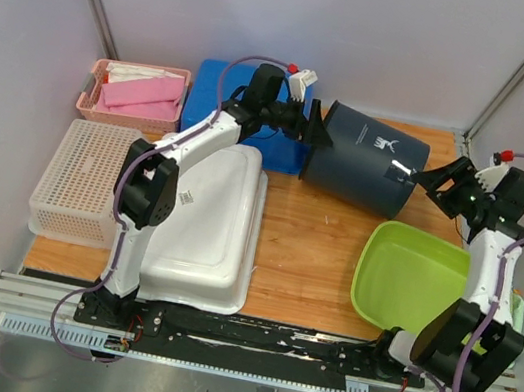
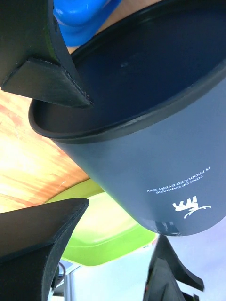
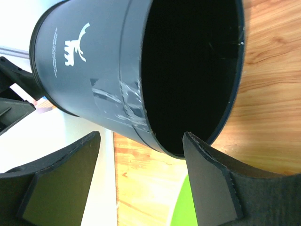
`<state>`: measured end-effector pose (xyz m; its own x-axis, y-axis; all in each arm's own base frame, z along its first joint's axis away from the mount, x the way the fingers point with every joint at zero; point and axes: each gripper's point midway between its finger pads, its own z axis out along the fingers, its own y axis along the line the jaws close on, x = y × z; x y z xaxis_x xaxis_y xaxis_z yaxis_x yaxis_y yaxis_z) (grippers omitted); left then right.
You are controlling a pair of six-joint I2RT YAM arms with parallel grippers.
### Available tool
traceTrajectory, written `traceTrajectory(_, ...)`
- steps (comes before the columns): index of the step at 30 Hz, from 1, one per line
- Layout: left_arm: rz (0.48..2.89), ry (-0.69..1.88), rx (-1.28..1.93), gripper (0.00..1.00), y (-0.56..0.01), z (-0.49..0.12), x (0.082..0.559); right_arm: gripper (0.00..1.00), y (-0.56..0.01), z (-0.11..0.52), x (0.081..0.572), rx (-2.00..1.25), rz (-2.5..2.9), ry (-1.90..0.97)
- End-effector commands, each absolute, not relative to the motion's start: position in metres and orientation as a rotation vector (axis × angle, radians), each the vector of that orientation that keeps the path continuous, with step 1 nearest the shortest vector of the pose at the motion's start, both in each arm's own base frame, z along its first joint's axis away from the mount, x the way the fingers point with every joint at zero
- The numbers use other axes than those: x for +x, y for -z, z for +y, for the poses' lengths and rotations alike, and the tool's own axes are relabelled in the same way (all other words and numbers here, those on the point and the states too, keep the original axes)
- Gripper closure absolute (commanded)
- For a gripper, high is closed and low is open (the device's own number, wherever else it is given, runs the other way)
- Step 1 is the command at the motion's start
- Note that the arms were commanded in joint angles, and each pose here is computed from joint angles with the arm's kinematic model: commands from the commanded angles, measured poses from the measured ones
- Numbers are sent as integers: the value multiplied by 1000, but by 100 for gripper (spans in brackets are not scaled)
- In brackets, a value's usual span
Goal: Turn the large container upside down
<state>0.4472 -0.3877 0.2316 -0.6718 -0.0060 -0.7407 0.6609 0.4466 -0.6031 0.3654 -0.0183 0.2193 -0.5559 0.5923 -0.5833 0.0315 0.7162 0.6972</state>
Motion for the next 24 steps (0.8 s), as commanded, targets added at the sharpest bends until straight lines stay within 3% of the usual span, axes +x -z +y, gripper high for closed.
traceTrajectory(1,1933,1347,621,20,-260,-407,412,27,-246,-36,349,497,2056,-625)
traceTrajectory(13,1974,1463,612,16,-251,-421,360,25,-312,-9,322,403,2117,-191)
traceTrajectory(24,2041,1169,566,4,-254,-377,357,22,-319,49,317,132,2176,-42)
